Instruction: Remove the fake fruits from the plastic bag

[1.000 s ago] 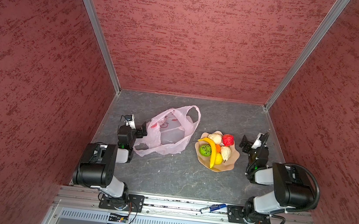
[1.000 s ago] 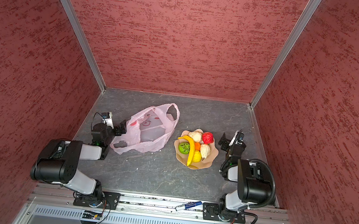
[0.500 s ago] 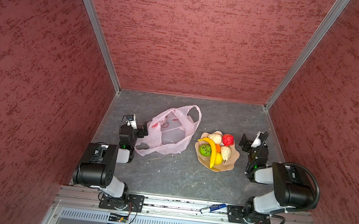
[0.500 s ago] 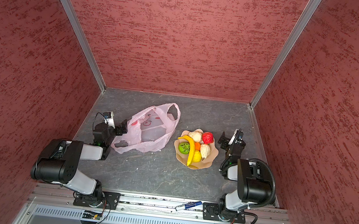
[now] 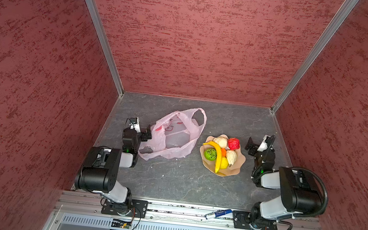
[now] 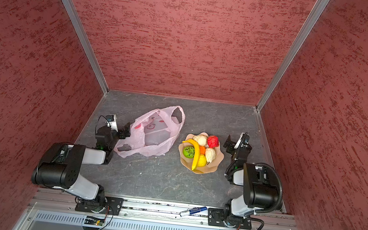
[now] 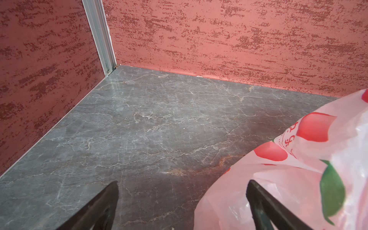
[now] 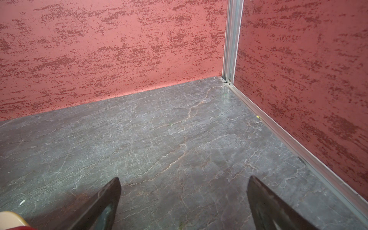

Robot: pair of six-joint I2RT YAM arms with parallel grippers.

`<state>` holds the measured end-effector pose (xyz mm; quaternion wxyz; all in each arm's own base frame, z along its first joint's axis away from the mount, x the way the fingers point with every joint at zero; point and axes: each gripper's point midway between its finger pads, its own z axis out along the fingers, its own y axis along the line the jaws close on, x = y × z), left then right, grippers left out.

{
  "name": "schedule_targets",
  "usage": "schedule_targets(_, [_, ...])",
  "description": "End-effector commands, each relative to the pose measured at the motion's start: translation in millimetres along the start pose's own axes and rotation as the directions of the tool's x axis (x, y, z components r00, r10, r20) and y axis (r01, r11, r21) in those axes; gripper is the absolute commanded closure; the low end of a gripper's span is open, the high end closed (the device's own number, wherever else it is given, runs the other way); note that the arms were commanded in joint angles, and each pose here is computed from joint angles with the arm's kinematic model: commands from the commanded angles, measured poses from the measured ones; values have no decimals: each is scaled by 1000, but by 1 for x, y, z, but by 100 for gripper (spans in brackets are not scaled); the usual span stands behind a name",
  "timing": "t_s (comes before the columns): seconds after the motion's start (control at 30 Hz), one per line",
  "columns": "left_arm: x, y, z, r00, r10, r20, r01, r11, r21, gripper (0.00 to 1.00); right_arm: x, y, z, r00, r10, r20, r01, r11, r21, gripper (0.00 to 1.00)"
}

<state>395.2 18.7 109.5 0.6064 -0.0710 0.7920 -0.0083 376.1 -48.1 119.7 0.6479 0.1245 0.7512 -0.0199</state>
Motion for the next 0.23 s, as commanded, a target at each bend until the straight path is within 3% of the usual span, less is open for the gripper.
schedule_targets(0.0, [-6, -2, 3, 1000, 14, 17, -14, 1000, 1, 1, -15, 3, 4, 998, -21, 51, 21, 1000, 0, 1])
schedule_targets(0.2, [-6, -2, 3, 1000, 14, 17, -14, 1000, -1, 0, -15, 4, 5, 999, -21, 48, 21, 1000, 1, 1])
